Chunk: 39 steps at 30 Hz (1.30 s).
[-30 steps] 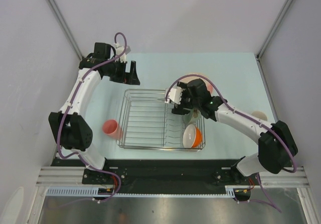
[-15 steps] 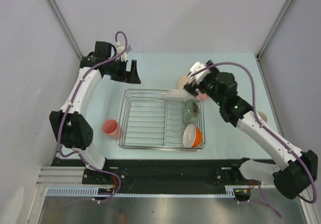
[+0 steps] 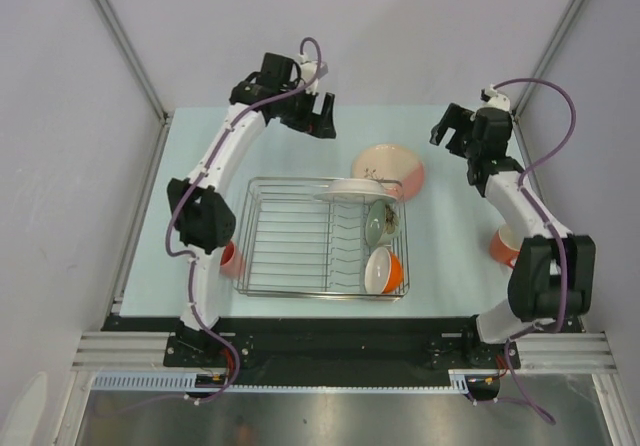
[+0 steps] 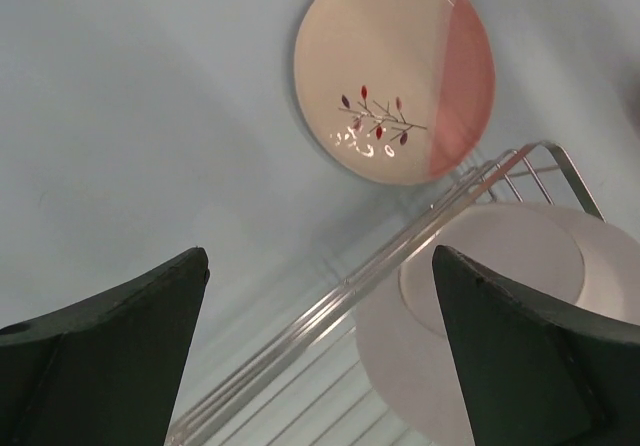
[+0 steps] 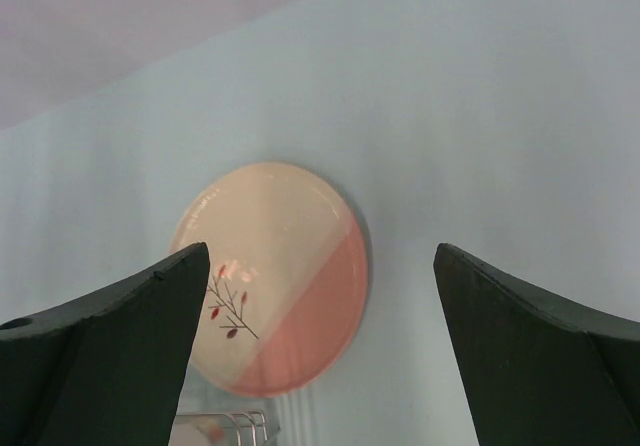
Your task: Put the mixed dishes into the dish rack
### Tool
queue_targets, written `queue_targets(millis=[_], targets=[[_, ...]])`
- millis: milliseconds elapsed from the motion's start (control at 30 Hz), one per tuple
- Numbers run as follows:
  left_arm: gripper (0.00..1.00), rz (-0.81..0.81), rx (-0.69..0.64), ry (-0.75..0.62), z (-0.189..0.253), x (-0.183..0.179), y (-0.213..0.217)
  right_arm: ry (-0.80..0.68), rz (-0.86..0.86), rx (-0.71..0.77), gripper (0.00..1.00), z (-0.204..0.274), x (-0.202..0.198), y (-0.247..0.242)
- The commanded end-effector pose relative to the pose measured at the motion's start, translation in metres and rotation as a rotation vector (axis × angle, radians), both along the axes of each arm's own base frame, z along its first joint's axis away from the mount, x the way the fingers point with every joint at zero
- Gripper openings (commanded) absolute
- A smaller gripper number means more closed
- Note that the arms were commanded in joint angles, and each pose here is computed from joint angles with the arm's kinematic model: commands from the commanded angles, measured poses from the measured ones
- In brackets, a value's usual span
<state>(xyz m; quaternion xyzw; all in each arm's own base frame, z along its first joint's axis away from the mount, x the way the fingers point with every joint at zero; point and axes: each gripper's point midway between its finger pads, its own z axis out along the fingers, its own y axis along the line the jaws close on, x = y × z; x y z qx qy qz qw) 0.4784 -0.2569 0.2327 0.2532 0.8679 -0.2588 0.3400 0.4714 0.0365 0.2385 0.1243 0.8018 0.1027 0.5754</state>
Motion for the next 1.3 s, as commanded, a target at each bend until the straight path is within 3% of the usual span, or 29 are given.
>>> queue_targets(millis=[0, 167, 467, 700, 1000, 1267], targets=[[0.99, 0.052, -0.015, -0.070, -0.002, 0.033, -0.019, 0.194, -0.054, 0.224, 1.00, -0.057, 0.010, 0.008], [1.00, 0.075, 0.026, -0.048, -0.055, 0.055, -0.034, 0.307, -0.030, 0.294, 1.00, -0.105, 0.019, 0.019], [1.00, 0.026, 0.102, -0.015, -0.118, 0.053, -0.065, 0.480, -0.023, 0.292, 1.00, -0.173, 0.032, 0.029], [1.00, -0.064, 0.151, 0.026, -0.159, 0.036, -0.083, 0.577, 0.033, 0.293, 0.86, -0.202, 0.032, 0.050], [1.00, -0.183, 0.140, 0.023, -0.172, 0.018, -0.111, 0.648, 0.055, 0.305, 0.82, -0.219, 0.025, 0.067], [1.00, -0.285, 0.083, 0.101, -0.194, -0.005, -0.129, 0.717, 0.088, 0.335, 0.77, -0.231, 0.011, 0.087]])
